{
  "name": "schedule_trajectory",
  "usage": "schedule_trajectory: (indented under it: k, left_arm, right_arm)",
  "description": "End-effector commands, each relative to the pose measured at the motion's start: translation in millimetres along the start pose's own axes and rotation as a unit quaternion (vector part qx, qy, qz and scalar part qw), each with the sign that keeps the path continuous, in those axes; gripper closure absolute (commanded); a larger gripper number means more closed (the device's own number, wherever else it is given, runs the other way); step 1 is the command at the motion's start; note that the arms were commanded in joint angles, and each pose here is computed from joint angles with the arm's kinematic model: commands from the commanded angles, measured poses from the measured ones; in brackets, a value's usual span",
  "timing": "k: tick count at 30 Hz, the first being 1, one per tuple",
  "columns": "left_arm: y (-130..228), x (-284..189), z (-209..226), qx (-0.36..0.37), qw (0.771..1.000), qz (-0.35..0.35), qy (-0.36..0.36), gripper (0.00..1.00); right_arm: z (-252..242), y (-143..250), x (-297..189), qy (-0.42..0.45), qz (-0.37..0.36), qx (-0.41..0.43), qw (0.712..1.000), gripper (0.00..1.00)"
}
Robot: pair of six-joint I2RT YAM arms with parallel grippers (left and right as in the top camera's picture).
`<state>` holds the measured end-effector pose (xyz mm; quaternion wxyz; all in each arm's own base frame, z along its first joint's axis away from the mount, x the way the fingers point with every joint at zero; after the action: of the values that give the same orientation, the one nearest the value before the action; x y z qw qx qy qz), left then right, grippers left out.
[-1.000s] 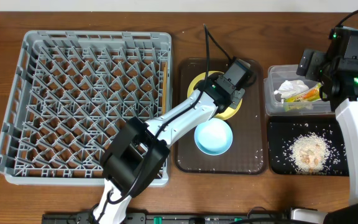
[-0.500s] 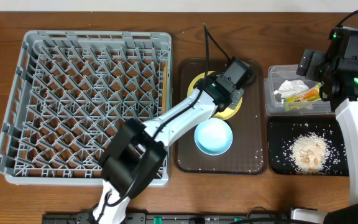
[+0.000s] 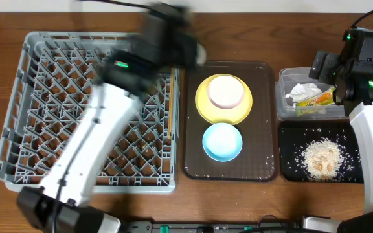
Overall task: Sort waste into correct bins and load items into the dishwasher rack
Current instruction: 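Lift the white cup with the left gripper and carry it over the rack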
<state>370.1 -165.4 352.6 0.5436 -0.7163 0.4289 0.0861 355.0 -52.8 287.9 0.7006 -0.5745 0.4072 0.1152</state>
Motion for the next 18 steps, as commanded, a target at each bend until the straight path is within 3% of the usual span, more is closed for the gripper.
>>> schedule_trajectory:
  k: [1, 6, 11, 18]
  left_arm:
    - [-3.7, -3.8, 37.5, -0.123, 0.98, 0.057, 0.147, 0.94]
    - [-14.0, 1.7, 101.1, -0.192, 0.948, 0.062, 0.248, 0.94]
    - [-12.5, 36.2, 137.5, -0.238, 0.911, 0.081, 0.327, 0.94]
    - [4.7, 85.1, 165.8, -0.29, 0.891, 0.109, 0.332, 0.94]
  right_arm:
    - [-2.5, -4.9, -6.1, 0.0, -0.01, 0.009, 1.0, 0.01]
    - [-2.6, -4.9, -6.1, 0.0, -0.01, 0.009, 1.0, 0.01]
    - [-2.6, -4.9, -6.1, 0.0, -0.01, 0.009, 1.0, 0.01]
    - [-2.5, -4.9, -6.1, 0.0, -0.01, 0.009, 1.0, 0.01]
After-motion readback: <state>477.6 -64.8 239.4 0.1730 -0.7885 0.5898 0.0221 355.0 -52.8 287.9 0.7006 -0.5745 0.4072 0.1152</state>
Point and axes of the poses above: each gripper's point midway between its finger pads, its own x axis out along the fingers, its own z axis along the line the jaws close on, y = z × x, the point moved 8 cm from there along -x, back along the fingers, and after that the axes turned 8 degrees about x, right-handed, at the moved point
